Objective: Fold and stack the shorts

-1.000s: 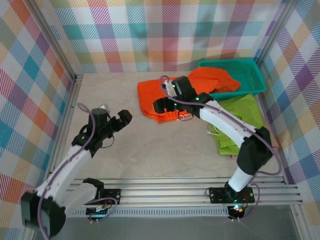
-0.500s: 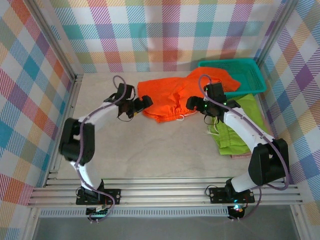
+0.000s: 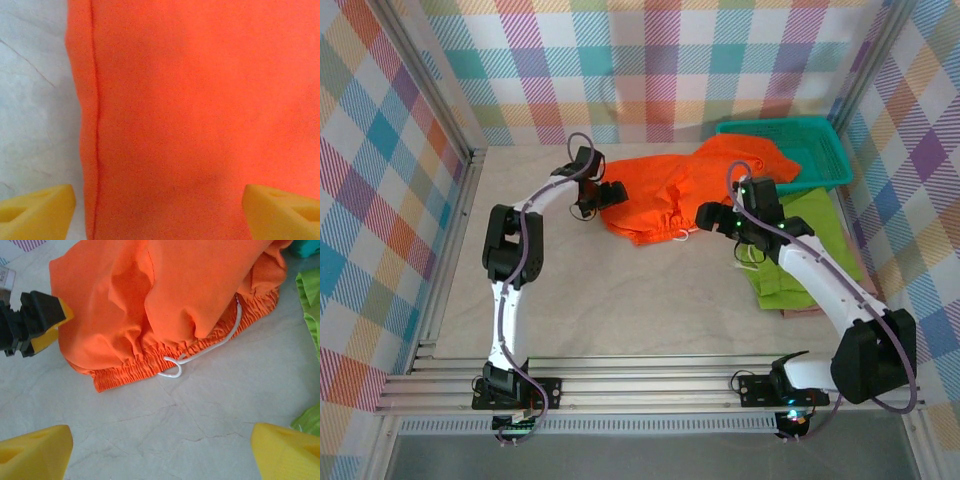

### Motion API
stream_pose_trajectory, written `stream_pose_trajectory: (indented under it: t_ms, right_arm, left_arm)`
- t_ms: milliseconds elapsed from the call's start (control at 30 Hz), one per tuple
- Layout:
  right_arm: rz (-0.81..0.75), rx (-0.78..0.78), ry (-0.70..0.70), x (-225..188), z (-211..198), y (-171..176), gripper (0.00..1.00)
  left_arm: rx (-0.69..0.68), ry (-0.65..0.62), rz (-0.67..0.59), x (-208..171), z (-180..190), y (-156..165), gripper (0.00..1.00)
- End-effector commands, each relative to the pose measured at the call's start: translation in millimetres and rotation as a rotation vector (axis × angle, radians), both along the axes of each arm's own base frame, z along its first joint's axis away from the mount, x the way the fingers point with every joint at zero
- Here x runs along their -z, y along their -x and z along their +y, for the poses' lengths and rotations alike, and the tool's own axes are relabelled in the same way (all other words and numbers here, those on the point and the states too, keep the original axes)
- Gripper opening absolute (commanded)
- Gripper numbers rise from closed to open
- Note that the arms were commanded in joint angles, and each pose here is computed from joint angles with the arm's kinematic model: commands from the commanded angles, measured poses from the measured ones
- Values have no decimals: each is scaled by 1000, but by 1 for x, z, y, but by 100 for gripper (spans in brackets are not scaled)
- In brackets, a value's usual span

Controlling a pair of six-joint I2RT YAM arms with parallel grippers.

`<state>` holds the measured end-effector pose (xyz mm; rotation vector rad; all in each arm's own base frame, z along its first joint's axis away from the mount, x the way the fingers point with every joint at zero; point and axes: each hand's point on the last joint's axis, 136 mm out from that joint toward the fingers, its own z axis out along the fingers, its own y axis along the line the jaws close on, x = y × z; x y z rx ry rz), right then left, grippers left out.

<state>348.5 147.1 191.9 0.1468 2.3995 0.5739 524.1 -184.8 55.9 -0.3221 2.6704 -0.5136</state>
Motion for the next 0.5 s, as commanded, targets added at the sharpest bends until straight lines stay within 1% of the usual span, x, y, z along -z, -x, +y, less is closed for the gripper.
stream_pose_trajectory:
  t_ms: [0,133,167,233,333,367,467]
  right_arm:
    - [-5,-19,10,1,-1,8,92]
    - [4,-26,5,2,1,9,92]
    - [5,-27,3,2,1,9,91]
    - [5,-25,0,1,1,9,91]
    - [0,-20,8,1,-1,9,91]
    - [1,-17,13,1,-2,9,91]
    - [-2,-16,21,1,-3,9,91]
  left_arm:
    - [24,-2,64,15,0,4,80]
    - [22,15,76,22,-3,3,72]
    - [24,24,76,22,-5,2,68]
    - [29,46,76,20,-9,1,54]
    - [32,77,48,2,-13,-4,28]
    - [32,89,31,-10,-15,-5,19]
    - [42,122,-55,-61,-18,-12,3]
